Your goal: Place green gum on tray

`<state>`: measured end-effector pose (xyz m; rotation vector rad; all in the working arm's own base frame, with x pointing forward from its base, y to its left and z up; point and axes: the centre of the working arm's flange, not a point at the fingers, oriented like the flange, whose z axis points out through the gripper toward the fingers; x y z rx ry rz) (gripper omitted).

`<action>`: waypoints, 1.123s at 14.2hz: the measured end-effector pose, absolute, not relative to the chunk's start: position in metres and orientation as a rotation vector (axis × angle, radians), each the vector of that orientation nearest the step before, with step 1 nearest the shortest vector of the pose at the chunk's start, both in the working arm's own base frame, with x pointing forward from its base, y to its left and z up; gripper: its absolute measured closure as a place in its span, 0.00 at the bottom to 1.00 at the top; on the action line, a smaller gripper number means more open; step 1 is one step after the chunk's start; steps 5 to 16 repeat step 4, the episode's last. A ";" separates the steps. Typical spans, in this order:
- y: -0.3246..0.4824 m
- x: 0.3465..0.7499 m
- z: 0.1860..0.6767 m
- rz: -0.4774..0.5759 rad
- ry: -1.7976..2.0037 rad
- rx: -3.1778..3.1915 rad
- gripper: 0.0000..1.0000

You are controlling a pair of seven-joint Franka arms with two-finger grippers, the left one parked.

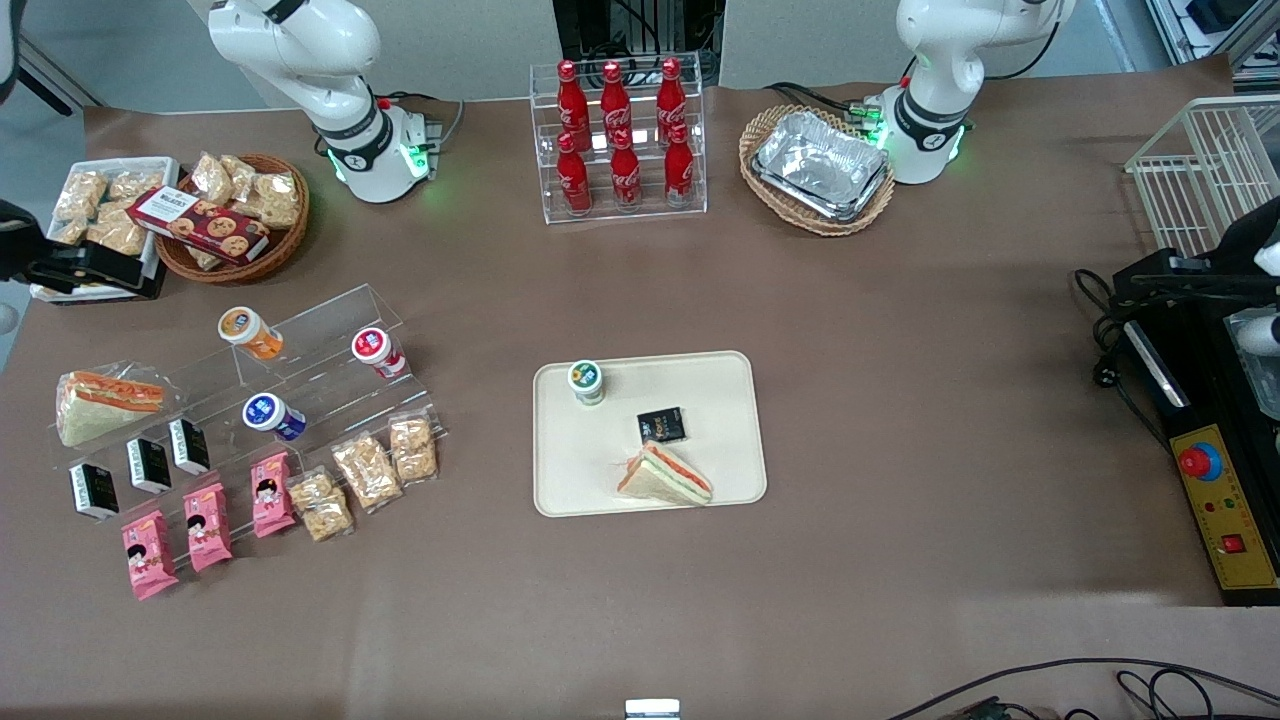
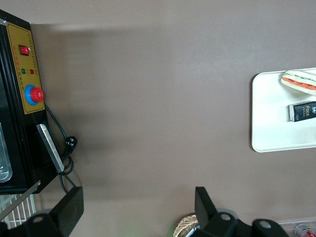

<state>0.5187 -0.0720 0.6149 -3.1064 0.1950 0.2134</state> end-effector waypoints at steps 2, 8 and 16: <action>-0.078 0.518 0.614 0.215 0.211 -3.104 0.00; -0.076 0.519 0.612 0.223 0.205 -3.103 0.00; -0.076 0.519 0.612 0.223 0.205 -3.103 0.00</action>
